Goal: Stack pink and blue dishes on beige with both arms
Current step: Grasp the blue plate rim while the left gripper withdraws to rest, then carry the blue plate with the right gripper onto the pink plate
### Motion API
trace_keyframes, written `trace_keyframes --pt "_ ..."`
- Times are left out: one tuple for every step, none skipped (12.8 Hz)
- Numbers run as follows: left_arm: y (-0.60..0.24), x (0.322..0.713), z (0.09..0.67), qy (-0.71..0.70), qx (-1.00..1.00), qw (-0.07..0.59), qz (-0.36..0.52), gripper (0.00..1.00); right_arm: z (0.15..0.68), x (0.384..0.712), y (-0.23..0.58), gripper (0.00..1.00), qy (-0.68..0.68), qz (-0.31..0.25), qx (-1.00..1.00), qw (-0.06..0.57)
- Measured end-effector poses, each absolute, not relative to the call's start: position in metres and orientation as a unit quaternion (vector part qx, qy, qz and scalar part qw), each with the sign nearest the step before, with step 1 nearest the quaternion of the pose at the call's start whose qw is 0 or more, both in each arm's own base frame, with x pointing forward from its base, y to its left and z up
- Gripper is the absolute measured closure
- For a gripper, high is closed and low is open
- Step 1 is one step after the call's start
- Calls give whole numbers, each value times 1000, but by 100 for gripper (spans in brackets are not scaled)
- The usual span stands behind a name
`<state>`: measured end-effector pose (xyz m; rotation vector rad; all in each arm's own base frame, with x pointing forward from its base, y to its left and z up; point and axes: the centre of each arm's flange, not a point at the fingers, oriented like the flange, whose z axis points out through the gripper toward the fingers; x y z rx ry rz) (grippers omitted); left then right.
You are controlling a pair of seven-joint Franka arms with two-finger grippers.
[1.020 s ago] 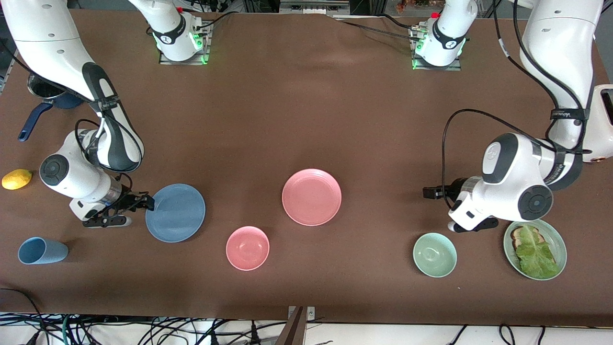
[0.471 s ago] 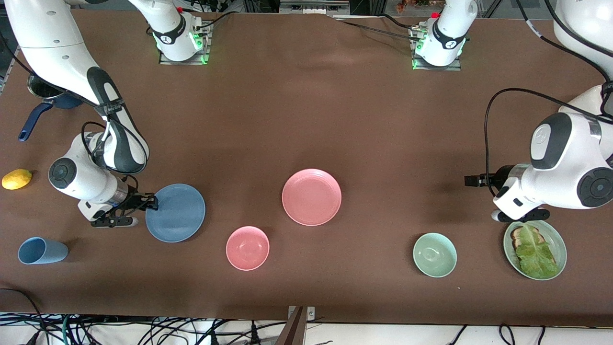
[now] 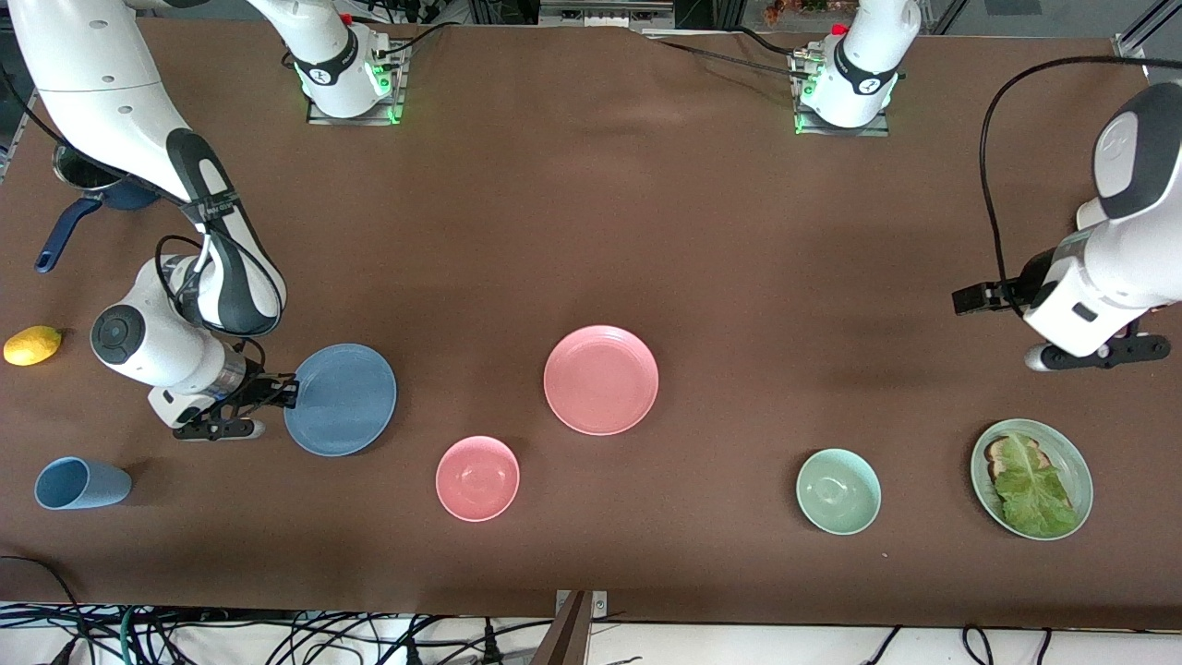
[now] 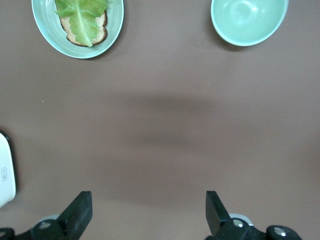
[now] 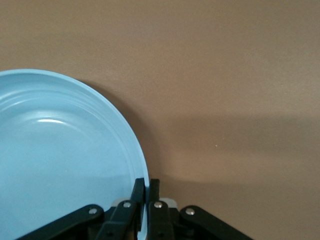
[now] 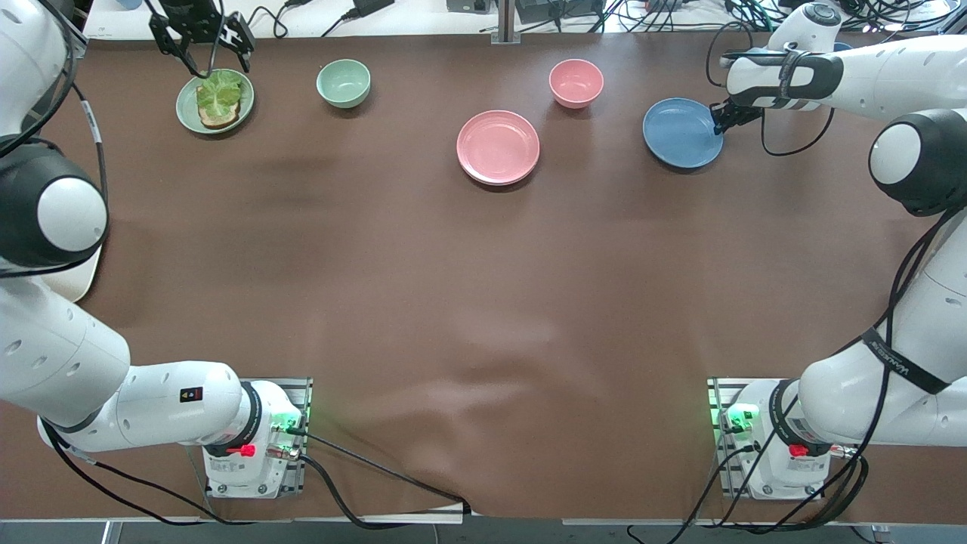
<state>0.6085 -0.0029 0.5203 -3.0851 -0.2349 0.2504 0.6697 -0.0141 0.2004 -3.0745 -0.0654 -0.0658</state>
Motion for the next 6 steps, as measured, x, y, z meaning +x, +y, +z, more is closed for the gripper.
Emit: trace_keyframes --pt "4 601 539 -87 -994 5 68 0 208 671 -13 94 -23 -19 -999 34" --pt "8 593 557 -93 -994 -2 54 0 219 671 -10 94 -25 -15 -999 36" --pt "8 586 575 -94 -995 -3 38 0 236 671 -4 95 -29 -7 -999 41" --pt "4 578 592 -91 -996 -2 25 0 260 670 5 95 -31 -1 -998 50" --pt "-1 569 603 -79 -997 -1 22 0 285 667 14 96 -32 3 -997 63" --pt "-8 562 606 -51 -998 0 27 0 312 663 26 96 -34 6 -996 78"
